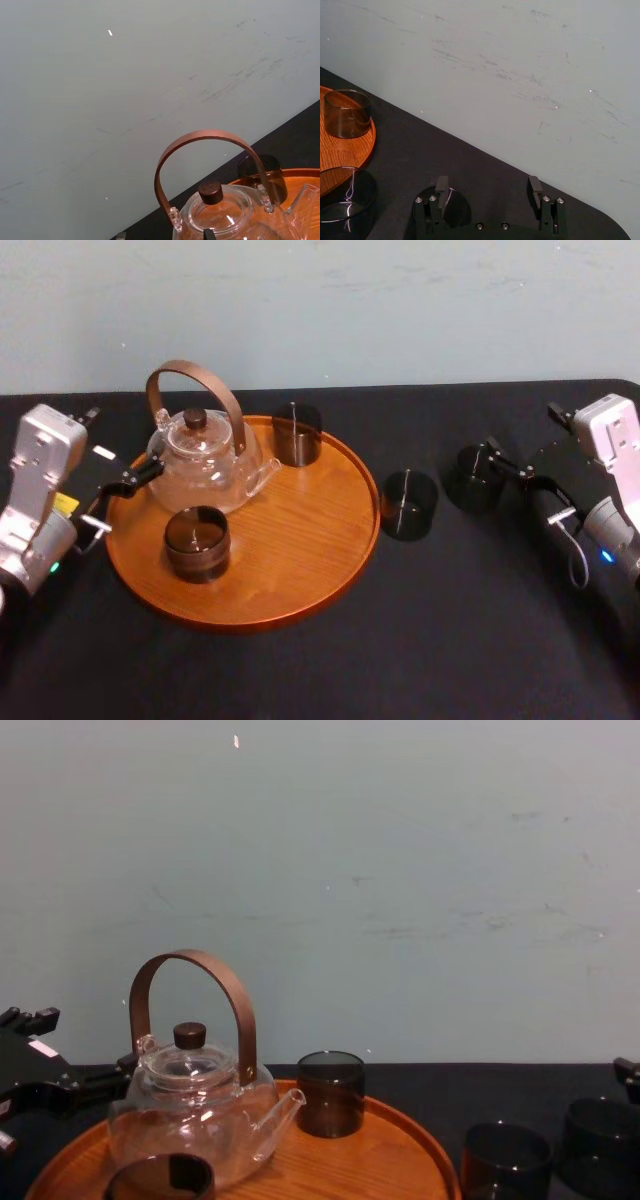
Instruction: Pick up the glass from the table and place it on the tray.
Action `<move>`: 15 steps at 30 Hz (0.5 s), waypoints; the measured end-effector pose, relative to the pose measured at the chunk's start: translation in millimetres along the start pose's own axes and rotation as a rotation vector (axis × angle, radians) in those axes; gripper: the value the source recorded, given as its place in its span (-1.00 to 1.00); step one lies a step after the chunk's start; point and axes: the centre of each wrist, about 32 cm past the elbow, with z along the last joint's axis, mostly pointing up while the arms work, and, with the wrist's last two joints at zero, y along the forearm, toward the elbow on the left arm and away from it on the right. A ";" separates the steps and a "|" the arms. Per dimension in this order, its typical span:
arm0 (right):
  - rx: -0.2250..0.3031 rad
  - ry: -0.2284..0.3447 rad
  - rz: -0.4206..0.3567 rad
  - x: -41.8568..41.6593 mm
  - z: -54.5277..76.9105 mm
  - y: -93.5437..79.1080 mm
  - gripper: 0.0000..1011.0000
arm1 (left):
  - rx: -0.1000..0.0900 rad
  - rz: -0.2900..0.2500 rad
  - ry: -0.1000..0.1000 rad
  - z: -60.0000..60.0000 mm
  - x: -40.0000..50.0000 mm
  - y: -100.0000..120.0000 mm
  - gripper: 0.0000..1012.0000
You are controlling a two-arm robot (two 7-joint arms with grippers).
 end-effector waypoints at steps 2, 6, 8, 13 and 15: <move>0.000 0.000 0.000 0.0 0.0 0.0 0.98 | 0.000 0.000 0.000 0.0 0.0 0.0 0.98; 0.011 0.029 0.029 2.5 -1.6 -1.6 0.98 | 0.000 0.000 0.000 0.0 0.0 0.0 0.98; 0.020 0.031 0.040 1.8 -1.7 -3.5 0.98 | 0.000 0.000 0.000 0.0 0.0 0.0 0.98; 0.034 0.023 0.073 -1.3 -0.4 -8.8 0.98 | 0.000 0.000 0.000 0.0 0.0 0.0 0.98; 0.039 0.028 0.090 -2.8 0.6 -11.0 0.98 | 0.000 0.000 0.000 0.0 0.0 0.0 0.98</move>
